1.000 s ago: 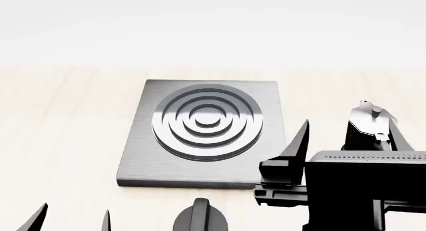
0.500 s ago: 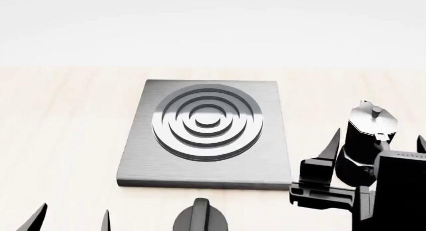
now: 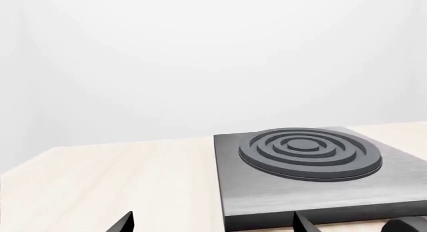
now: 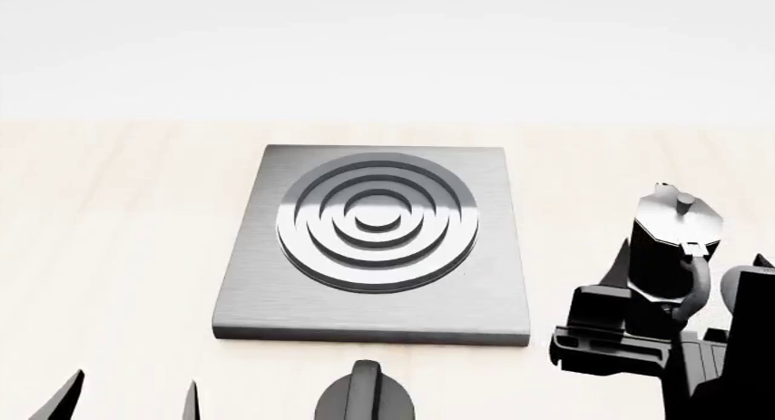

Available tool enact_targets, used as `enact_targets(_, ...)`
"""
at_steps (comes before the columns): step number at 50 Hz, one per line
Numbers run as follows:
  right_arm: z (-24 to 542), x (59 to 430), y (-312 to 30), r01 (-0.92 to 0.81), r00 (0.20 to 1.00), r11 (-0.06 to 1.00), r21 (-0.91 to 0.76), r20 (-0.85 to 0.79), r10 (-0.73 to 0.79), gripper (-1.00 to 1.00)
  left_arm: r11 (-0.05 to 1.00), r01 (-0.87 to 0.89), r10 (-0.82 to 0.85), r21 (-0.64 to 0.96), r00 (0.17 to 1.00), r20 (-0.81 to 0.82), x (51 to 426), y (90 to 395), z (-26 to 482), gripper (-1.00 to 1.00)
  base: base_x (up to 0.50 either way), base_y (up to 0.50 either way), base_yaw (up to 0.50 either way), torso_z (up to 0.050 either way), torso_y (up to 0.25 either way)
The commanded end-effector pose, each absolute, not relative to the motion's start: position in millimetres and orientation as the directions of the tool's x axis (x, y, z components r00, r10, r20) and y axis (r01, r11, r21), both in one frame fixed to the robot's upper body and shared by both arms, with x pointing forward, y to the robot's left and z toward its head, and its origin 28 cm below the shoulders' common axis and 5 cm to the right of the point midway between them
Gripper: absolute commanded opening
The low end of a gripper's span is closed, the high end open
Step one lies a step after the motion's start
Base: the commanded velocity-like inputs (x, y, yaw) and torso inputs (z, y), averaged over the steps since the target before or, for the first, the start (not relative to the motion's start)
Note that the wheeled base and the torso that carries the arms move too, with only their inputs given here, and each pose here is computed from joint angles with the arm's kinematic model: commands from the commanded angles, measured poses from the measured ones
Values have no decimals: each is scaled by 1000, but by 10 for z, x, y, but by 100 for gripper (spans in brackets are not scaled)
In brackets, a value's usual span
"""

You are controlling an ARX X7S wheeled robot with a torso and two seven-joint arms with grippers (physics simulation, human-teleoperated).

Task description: Put the moka pot on the stove.

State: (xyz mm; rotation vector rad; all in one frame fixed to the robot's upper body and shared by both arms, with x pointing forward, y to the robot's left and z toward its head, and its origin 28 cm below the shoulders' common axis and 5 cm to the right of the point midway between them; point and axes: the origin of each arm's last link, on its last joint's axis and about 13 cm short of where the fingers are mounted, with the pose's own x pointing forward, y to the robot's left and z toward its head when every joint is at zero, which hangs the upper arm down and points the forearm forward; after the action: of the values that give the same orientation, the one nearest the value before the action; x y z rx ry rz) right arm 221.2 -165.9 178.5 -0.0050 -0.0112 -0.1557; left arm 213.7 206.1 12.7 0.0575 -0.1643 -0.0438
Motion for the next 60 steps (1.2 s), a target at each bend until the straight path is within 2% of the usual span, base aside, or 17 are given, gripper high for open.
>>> enact_targets(1,1714,2305,-1746,130,991,991,21,-25,-130,100,997,35,-45,63,986,162,2137,2061,127,100,0,0,0,0,0)
enact_targets(19,1625,2378,-1973,205,974,979,14,-100,-202,100,997,28,-38,66,987,157,2135,2062,127,100,0,0,0,0,0)
enact_targets(60,1626,2751,-2046,162,971,982,100,-194,-140,100,996,28,-40,83,988,152,2135,2064,128,100,0,0,0,0,0)
